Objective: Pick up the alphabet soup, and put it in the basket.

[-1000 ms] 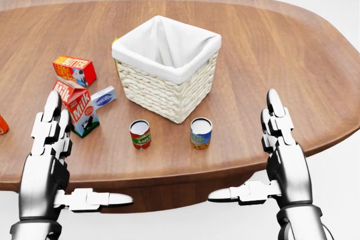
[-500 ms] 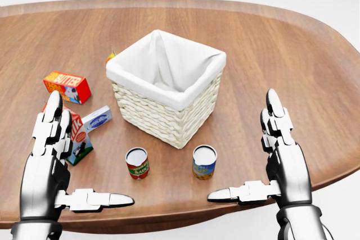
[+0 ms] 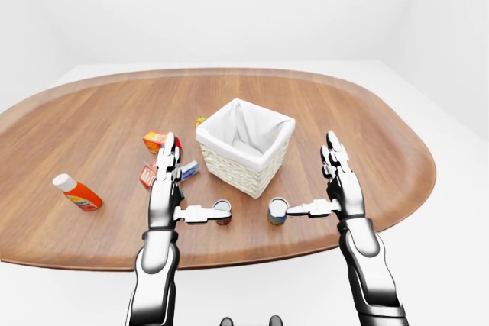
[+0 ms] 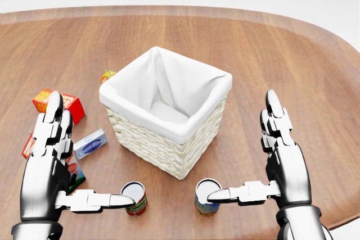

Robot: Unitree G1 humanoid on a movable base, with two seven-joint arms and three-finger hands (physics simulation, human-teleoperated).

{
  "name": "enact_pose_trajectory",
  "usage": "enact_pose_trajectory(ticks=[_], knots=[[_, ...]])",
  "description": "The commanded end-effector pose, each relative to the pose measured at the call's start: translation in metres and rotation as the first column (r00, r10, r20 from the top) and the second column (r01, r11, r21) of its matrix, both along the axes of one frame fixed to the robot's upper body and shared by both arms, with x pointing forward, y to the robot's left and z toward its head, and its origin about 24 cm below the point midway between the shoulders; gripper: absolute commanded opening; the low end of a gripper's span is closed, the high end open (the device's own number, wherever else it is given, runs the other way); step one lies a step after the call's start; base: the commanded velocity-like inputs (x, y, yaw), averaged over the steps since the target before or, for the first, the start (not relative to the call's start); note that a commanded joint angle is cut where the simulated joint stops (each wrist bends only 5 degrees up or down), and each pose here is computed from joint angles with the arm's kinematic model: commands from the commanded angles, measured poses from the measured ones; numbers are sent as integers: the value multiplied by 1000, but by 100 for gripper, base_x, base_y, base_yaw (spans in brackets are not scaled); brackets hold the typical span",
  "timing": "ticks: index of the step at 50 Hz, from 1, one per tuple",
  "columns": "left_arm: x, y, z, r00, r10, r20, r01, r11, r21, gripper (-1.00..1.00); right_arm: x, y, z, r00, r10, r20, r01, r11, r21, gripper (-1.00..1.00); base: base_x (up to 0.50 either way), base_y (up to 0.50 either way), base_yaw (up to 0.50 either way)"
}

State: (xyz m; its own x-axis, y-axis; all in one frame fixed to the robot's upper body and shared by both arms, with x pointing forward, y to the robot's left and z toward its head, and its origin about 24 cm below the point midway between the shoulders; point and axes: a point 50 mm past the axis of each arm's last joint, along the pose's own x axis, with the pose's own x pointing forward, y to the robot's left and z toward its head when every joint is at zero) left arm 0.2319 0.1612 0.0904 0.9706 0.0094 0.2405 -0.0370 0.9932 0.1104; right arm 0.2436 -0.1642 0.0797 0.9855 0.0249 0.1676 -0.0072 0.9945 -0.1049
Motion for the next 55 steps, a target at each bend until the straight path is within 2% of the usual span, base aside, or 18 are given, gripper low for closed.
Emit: enact_pose_trajectory(ticks=[1, 30, 45, 55], knots=[[1, 0, -2, 1000, -2, 0, 2, 1000, 3, 100, 1, 0, -1, 1000, 0, -5, 0, 1000, -2, 100, 29, 0, 0], [1, 0, -2, 1000, -2, -2, 2, 1000, 3, 100, 1, 1, -3, 1000, 2, -8, -2, 1000, -9, 100, 29, 0, 0], [1, 0, -1, 1000, -1, -1, 1, 1000, 1, 100, 1, 1, -7, 1000, -8, -16, 7, 999, -39, 100, 3, 0, 0], [1, 1, -2, 1000, 3, -1, -3, 1000, 1, 100, -7, 1, -17, 999, -29, -31, 28, 998, -54, 100, 0, 0, 0]])
